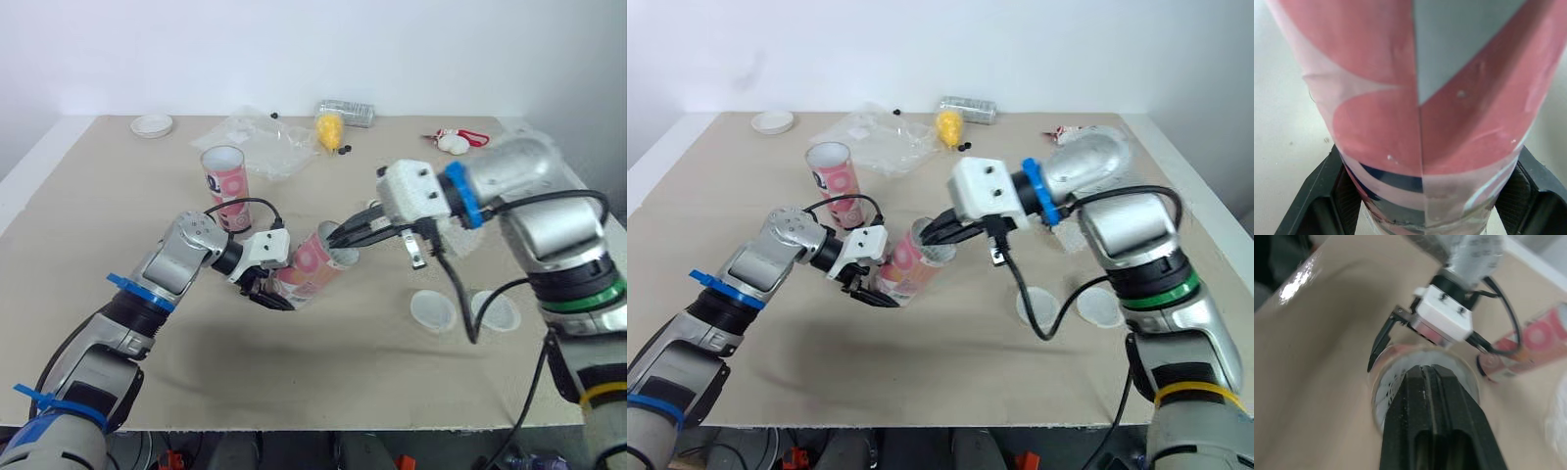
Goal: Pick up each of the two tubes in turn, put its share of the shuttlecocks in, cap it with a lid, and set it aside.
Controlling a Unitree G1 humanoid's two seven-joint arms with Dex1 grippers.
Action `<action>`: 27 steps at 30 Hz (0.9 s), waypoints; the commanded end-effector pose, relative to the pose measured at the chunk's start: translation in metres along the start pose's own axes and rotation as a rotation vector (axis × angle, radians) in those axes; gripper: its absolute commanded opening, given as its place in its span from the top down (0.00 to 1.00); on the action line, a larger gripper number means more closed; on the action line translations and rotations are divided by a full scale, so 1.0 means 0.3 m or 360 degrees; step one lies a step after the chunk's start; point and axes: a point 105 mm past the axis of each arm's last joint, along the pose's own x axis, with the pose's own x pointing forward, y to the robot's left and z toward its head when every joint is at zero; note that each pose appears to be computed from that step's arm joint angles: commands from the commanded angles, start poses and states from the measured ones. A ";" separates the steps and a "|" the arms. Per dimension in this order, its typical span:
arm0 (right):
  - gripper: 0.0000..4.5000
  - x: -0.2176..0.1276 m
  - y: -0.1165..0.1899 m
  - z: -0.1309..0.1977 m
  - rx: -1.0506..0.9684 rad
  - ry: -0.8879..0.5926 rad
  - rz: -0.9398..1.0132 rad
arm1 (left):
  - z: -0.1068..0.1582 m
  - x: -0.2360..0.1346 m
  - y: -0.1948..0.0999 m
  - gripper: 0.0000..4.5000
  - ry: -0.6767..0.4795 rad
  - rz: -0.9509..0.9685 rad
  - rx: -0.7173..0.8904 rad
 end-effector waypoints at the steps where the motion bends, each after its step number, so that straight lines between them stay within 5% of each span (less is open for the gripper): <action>1: 0.97 0.002 -0.016 -0.021 -0.0164 0.0157 0.0102 | 0.001 0.013 -0.007 0.31 0.0017 -0.0024 0.0003; 20: 0.97 0.164 -0.008 -0.090 -0.0299 0.0287 0.0513 | 0.001 0.020 -0.008 0.31 -0.0003 0.0001 -0.0019; 27: 0.97 0.075 -0.056 -0.027 -0.0162 0.0143 0.0359 | -0.015 0.024 -0.015 0.31 -0.0024 0.0017 -0.0035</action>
